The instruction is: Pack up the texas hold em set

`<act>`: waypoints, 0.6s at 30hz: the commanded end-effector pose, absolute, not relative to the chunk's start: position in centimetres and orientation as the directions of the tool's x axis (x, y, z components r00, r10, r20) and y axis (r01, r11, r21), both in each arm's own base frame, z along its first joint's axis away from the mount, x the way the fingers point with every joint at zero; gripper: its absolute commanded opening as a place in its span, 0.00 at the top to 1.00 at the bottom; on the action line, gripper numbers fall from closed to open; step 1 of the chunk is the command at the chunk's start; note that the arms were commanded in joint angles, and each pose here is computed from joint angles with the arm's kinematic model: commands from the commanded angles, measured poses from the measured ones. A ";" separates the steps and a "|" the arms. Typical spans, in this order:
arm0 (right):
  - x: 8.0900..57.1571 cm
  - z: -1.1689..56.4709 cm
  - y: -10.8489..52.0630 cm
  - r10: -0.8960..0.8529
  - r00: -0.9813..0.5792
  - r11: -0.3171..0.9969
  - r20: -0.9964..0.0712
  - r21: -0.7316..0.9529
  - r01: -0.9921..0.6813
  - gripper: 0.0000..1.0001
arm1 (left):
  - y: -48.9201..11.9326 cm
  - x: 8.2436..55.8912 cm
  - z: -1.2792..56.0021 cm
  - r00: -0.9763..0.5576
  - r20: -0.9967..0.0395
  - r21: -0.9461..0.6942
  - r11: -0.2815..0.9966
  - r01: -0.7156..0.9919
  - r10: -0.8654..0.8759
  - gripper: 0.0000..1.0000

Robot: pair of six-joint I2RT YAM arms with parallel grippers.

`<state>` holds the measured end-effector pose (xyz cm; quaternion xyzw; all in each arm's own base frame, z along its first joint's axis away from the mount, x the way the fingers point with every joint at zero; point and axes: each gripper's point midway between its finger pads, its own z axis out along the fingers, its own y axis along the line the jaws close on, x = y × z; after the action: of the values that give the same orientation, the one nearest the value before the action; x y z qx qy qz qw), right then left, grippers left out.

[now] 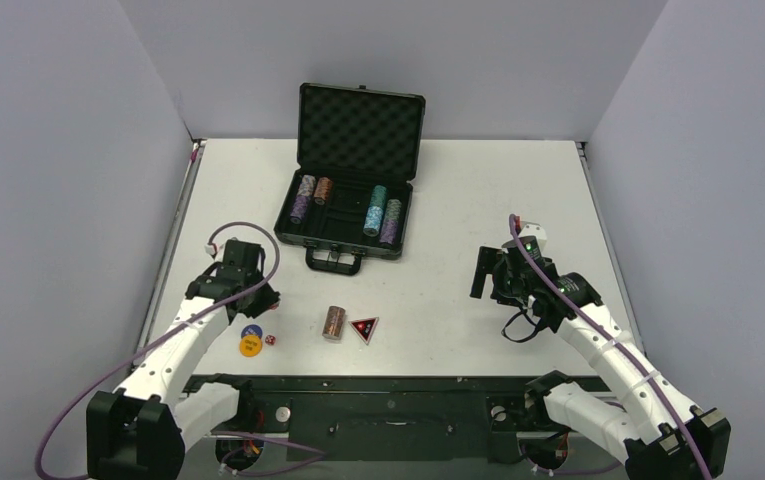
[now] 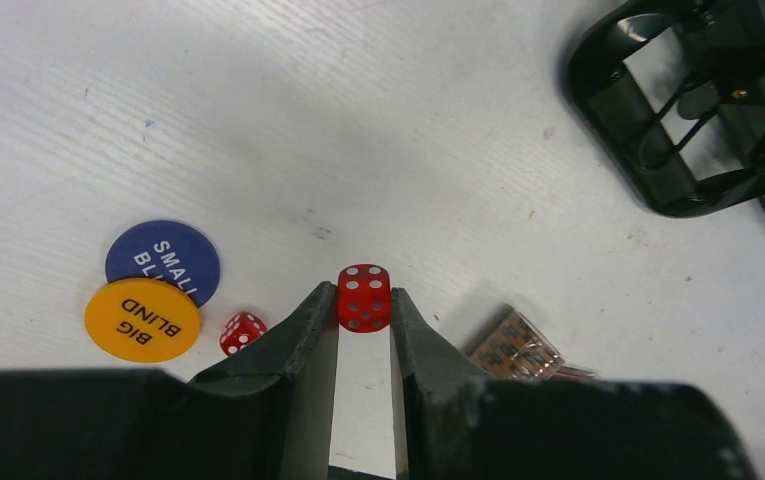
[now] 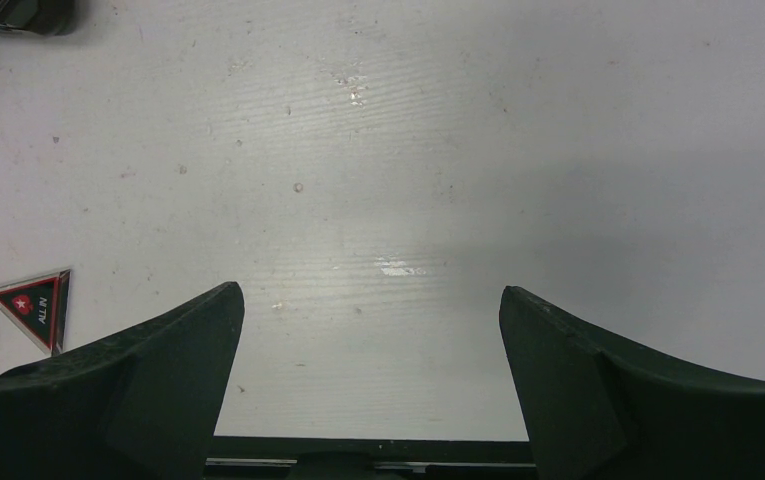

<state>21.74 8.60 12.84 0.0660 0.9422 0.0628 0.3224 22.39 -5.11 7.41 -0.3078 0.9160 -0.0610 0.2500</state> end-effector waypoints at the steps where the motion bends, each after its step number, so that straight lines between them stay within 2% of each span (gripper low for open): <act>1: 21.8 13.1 8.2 0.165 -0.767 0.984 -0.619 0.152 0.090 0.05 | -5.2 24.2 10.5 -0.666 -0.474 -0.299 0.816 -0.494 -0.577 1.00; 18: 21.7 13.1 8.3 0.171 -0.765 0.983 -0.621 0.160 0.090 0.05 | -4.9 30.3 15.0 -0.605 -0.552 -0.305 0.815 -0.493 -0.573 1.00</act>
<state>21.55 8.52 12.73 0.0662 0.9419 0.0635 0.3231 27.78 -5.37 12.63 -0.2953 0.9077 -0.0604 0.2918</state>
